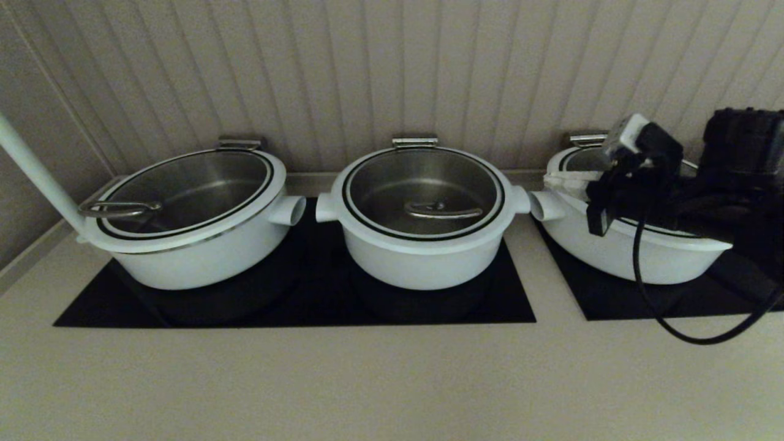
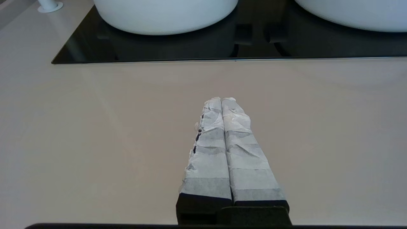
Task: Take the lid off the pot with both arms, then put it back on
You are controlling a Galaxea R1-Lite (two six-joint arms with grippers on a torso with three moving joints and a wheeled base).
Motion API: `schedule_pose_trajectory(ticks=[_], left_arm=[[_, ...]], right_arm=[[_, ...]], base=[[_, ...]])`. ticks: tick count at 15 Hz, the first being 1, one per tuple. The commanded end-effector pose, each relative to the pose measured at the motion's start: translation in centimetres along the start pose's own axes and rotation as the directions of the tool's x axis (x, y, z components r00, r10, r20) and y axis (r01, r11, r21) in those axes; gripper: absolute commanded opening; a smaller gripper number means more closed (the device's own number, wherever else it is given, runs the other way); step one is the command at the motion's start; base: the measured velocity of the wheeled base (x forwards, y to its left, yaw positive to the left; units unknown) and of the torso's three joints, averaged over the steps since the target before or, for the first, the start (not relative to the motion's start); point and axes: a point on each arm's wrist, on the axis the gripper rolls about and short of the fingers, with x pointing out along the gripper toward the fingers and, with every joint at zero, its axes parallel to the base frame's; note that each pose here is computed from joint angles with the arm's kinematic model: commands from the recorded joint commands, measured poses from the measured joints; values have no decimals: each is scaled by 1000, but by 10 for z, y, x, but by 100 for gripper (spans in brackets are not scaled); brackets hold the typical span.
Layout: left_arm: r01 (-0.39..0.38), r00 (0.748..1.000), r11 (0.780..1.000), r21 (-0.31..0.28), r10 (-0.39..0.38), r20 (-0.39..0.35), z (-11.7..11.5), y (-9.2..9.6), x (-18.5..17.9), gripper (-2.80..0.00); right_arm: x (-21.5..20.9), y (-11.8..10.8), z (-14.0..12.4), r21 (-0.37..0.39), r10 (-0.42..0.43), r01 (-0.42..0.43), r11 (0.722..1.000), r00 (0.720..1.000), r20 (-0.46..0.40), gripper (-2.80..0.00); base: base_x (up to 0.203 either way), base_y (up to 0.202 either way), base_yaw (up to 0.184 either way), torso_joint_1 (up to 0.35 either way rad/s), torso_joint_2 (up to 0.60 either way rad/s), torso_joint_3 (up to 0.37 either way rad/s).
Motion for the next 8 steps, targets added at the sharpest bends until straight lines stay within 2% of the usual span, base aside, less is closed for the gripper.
schedule_pose_trajectory(ticks=[1, 4, 6, 8], left_arm=[[0, 1000, 1000, 0, 0, -1, 0, 0, 0, -280], [0, 1000, 1000, 0, 0, -1, 0, 0, 0, -280], [0, 1000, 1000, 0, 0, 0, 0, 0, 0, -280], [0, 1000, 1000, 0, 0, -1, 0, 0, 0, -280]], right_arm=[[-38, -9, 38, 69, -197, 199, 978, 980, -29, -280], [-88, -4, 57, 223, -362, 394, 891, 916, -173, -280], [-126, 15, 46, 295, -403, 483, 824, 867, -293, -280], [-159, 45, 27, 352, -409, 537, 766, 831, -377, -280]], base=[[0, 0, 0, 0, 0, 0], [0, 0, 0, 0, 0, 0], [0, 0, 0, 0, 0, 0], [0, 0, 0, 0, 0, 0]])
